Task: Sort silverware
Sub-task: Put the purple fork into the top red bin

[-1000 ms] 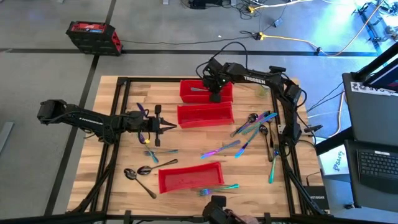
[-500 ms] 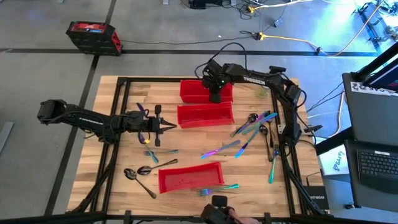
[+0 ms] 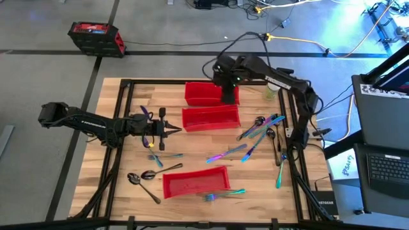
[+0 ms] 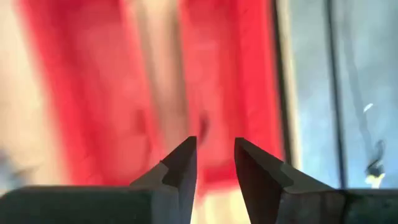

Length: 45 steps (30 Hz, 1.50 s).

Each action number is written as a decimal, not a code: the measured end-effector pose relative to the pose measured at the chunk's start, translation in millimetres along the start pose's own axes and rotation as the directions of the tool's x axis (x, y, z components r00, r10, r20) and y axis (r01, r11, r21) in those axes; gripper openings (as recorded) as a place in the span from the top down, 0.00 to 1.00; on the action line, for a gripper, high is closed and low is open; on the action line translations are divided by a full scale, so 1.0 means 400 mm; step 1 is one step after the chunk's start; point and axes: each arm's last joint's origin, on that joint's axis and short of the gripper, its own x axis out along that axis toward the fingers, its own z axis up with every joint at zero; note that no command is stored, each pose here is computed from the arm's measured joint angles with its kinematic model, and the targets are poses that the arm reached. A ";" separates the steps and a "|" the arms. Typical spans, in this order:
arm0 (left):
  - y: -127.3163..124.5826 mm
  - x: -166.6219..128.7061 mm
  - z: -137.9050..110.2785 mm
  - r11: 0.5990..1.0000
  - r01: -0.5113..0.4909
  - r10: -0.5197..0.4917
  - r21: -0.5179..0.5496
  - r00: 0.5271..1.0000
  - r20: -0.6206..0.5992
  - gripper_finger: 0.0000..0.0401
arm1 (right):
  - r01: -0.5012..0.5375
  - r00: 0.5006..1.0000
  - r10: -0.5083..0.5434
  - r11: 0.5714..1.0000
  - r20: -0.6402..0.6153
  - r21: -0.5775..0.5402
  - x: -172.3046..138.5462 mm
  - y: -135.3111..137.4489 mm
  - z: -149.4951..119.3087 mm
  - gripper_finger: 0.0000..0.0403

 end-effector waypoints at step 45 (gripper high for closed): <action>-0.042 0.041 -0.060 0.985 0.162 -0.153 0.065 0.981 -0.120 1.00 | -0.553 0.832 0.530 0.817 0.165 0.161 0.047 0.830 -0.430 0.77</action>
